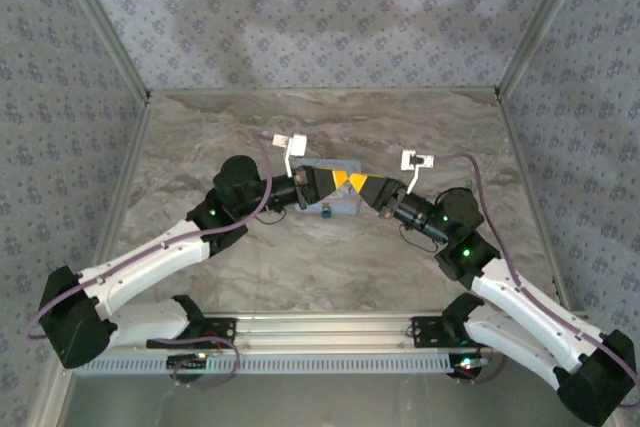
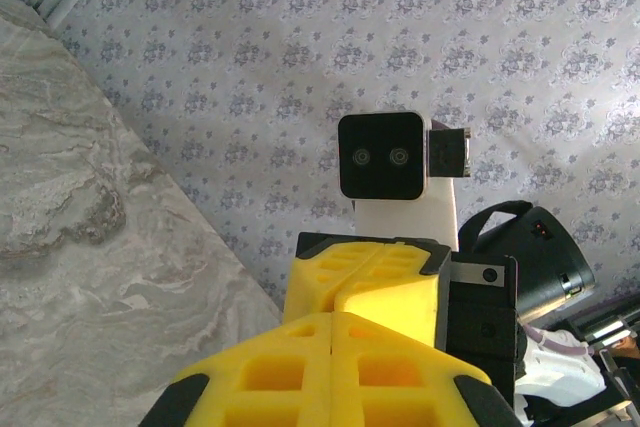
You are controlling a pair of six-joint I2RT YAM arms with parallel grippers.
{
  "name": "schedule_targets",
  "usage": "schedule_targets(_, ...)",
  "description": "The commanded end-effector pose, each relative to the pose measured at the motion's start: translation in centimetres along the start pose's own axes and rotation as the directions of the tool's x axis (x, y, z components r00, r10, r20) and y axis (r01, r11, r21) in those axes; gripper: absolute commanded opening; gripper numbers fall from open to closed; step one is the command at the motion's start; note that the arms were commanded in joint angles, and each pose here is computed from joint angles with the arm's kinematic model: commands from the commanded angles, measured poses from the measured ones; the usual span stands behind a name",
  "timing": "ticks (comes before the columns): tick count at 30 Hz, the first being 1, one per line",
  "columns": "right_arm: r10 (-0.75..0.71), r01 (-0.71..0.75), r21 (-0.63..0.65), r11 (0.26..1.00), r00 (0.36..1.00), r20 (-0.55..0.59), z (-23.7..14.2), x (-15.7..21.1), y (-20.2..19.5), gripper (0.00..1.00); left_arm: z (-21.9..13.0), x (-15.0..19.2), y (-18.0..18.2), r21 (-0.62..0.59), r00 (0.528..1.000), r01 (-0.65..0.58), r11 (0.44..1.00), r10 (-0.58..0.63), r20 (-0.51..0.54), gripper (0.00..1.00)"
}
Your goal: Unlock the padlock with the key
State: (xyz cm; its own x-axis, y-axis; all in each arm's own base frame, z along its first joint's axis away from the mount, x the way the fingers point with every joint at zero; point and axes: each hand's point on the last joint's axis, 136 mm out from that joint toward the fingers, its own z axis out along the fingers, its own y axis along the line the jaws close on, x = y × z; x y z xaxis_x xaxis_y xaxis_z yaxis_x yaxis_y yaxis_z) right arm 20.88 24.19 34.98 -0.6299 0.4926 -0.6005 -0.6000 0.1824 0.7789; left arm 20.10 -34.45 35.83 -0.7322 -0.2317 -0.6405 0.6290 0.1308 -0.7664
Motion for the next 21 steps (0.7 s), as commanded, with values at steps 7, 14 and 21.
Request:
schedule_targets(7,-0.015,0.023,0.145,0.989,0.998,-0.057,-2.1,-0.1,-1.9,0.48,-0.7,-0.5,-2.1,-0.037,0.993,-0.097,0.995,0.094,-0.076,0.0)
schedule_targets(14,-0.041,0.053,0.1,0.994,0.992,-0.12,-2.9,-1.0,-0.1,0.44,-0.1,1.6,-2.3,-0.017,0.97,-0.058,0.998,0.052,-0.238,0.0)
schedule_targets(21,-0.076,0.077,-0.004,0.997,0.982,-0.173,-2.1,-0.2,2.1,0.53,0.0,1.9,-2.3,-0.02,0.964,-0.05,0.999,0.043,-0.261,0.0)
